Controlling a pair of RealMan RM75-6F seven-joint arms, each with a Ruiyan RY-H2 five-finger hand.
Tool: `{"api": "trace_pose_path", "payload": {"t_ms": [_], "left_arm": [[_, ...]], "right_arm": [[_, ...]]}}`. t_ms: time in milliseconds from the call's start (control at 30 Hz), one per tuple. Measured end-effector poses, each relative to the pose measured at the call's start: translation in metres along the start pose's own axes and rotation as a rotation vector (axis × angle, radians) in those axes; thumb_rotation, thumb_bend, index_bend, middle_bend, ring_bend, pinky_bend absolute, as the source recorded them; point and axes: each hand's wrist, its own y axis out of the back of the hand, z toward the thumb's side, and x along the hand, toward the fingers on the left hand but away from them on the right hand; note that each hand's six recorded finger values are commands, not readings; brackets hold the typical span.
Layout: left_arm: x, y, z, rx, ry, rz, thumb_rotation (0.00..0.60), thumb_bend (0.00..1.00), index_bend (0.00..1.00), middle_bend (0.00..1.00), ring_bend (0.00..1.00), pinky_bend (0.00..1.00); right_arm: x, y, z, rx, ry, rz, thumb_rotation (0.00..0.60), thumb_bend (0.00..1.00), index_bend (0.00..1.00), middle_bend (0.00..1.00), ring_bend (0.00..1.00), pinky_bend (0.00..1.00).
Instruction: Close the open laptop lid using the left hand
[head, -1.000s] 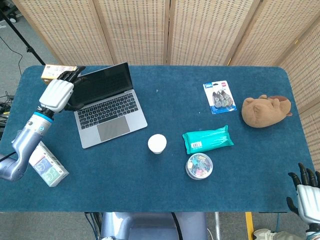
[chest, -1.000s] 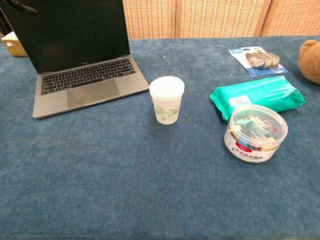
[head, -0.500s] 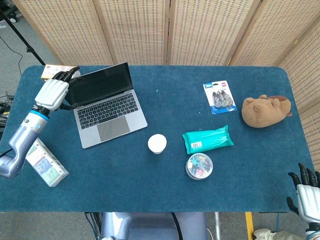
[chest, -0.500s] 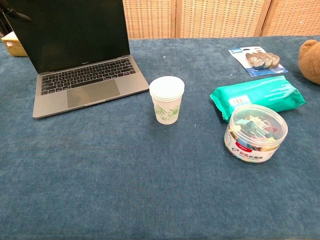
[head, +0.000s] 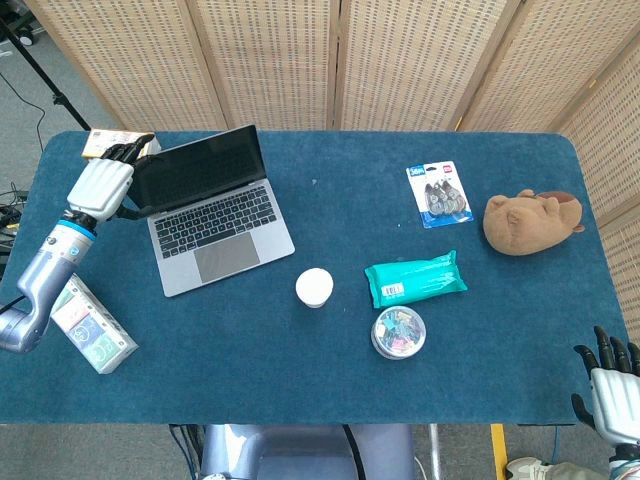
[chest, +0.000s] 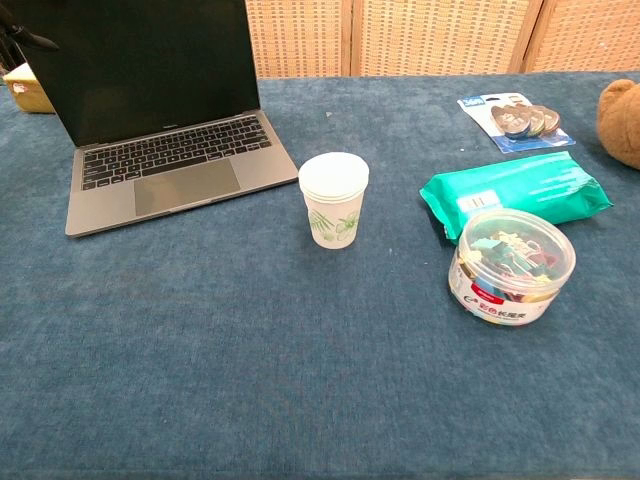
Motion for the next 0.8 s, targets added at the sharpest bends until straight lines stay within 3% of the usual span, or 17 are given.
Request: {"api": "trace_pose_path", "payload": {"t_ms": [233,433,800], "left_arm": [[0.001,-0.001,-0.007,-0.004,0.022,-0.001,0.600,0.19,0.27,0.08,0.13,0.14],[-0.003,-0.013,-0.013,-0.049,0.054,-0.046,0.600,0.19,0.27,0.08,0.13,0.14],[0.001,-0.021,-0.003,-0.070,0.033,-0.065,0.600,0.19,0.27,0.08,0.12,0.14]], "right_arm": [[0.000,-0.001,0.001,0.001,0.005,0.008,0.600,0.37,0.21,0.00,0.00,0.00],[0.000,-0.001,0.001,-0.003,0.006,0.006,0.600,0.37,0.21,0.00,0.00,0.00],[0.000,0.000,0.001,-0.007,0.009,0.005,0.600,0.37,0.21,0.00,0.00,0.00]]}}
